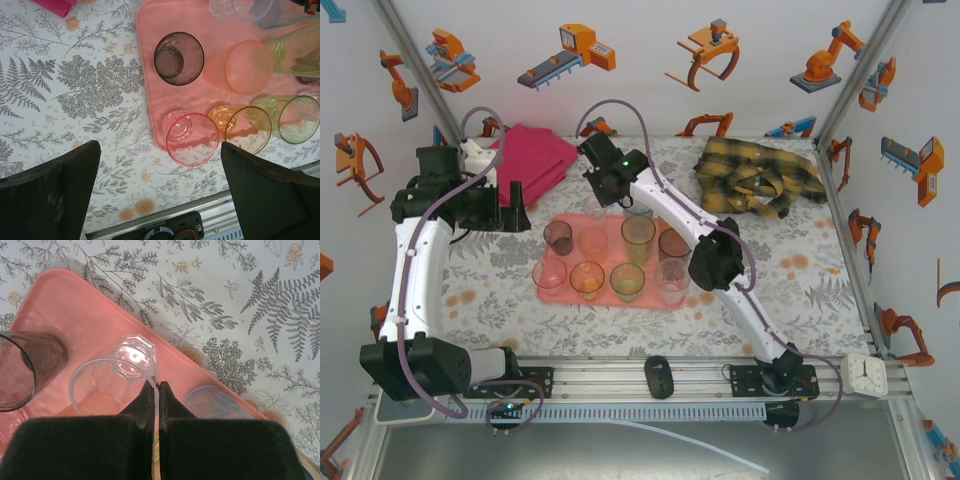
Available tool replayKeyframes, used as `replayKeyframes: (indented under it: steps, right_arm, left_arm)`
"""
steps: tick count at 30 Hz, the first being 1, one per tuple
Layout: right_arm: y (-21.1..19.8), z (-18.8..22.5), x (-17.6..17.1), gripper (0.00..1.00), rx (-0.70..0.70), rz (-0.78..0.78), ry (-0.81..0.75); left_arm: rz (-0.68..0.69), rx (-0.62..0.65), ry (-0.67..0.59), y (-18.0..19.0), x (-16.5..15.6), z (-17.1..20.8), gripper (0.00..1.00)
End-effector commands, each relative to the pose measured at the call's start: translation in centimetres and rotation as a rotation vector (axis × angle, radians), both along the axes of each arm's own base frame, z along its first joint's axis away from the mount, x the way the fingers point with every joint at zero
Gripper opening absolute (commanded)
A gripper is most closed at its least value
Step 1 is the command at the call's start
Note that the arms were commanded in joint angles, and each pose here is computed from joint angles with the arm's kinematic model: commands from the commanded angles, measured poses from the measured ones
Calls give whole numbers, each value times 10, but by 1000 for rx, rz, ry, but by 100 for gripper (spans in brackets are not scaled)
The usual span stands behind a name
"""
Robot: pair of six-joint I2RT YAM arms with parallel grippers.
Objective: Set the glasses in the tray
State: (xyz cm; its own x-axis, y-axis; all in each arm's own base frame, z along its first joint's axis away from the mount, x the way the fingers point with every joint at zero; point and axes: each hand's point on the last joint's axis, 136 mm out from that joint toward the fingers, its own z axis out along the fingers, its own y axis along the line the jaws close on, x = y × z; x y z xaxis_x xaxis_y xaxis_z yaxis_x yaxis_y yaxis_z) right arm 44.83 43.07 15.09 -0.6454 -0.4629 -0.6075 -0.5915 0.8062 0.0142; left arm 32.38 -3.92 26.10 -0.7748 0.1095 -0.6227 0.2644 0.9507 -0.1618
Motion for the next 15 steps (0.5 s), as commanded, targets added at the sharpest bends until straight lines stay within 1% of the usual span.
replayKeyframes:
  steps: [1,7,10,15]
  right_arm:
    - [5,13,6,1,21,23,-43]
    - [9,23,5,1,39,36,-56]
    - [18,31,-2,2,44,66,-77]
    - [27,33,-8,2,34,99,-100]
  left_arm:
    - [-9,-9,18,0,0,-5,99]
    - [-3,-8,20,0,2,-6,99]
    - [4,2,15,3,2,-6,99]
    - [7,3,12,3,1,-3,99]
